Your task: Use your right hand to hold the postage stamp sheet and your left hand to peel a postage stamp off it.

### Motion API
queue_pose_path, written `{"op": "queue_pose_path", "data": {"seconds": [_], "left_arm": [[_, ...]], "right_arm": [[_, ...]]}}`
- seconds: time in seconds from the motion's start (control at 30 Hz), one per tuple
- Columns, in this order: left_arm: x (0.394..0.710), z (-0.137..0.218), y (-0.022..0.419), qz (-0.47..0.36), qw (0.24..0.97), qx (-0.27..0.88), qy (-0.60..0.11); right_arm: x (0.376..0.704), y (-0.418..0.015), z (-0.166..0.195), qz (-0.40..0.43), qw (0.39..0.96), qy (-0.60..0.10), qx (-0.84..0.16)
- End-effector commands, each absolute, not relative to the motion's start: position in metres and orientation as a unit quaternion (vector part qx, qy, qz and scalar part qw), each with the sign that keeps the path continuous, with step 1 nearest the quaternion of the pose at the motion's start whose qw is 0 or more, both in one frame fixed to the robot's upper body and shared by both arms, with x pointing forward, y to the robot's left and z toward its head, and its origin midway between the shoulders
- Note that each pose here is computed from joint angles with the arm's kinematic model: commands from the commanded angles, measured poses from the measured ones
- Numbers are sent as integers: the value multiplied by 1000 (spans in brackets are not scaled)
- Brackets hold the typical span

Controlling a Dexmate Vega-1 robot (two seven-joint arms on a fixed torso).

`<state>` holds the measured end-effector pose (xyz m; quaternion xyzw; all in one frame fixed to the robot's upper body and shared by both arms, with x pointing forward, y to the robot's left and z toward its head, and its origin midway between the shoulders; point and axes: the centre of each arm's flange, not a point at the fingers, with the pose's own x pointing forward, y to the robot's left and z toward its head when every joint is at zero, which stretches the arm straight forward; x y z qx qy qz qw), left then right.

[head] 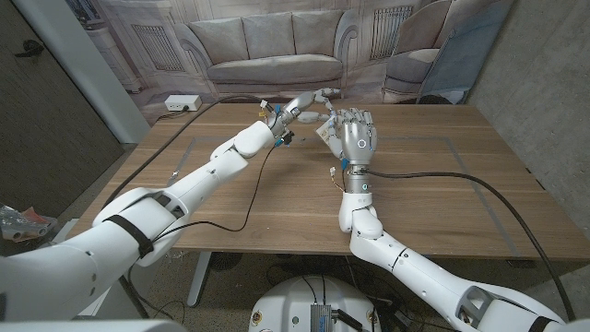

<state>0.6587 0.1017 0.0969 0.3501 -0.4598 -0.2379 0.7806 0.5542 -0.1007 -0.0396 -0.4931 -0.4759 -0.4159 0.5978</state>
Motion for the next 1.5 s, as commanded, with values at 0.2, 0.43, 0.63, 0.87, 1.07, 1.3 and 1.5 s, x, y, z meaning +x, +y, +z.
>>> {"op": "queue_pose_path", "data": {"seconds": [0.2,0.43,0.63,0.87,1.07,1.3,1.5], "left_arm": [[669,98,102,-242,788,342,-451],[669,100,99,-243,783,346,-456],[666,98,98,-243,783,343,-457],[662,99,101,-246,783,343,-457],[659,100,102,-248,782,341,-459],[657,101,105,-239,784,336,-464],[657,102,105,-248,785,329,-463]], "right_arm": [[560,-103,-42,-424,592,-480,-489],[562,-105,-41,-427,596,-463,-498],[563,-108,-38,-433,599,-459,-494],[562,-113,-36,-445,602,-451,-486],[559,-115,-37,-447,597,-454,-487],[557,-116,-40,-443,598,-455,-489],[558,-113,-41,-436,593,-455,-501]]}}
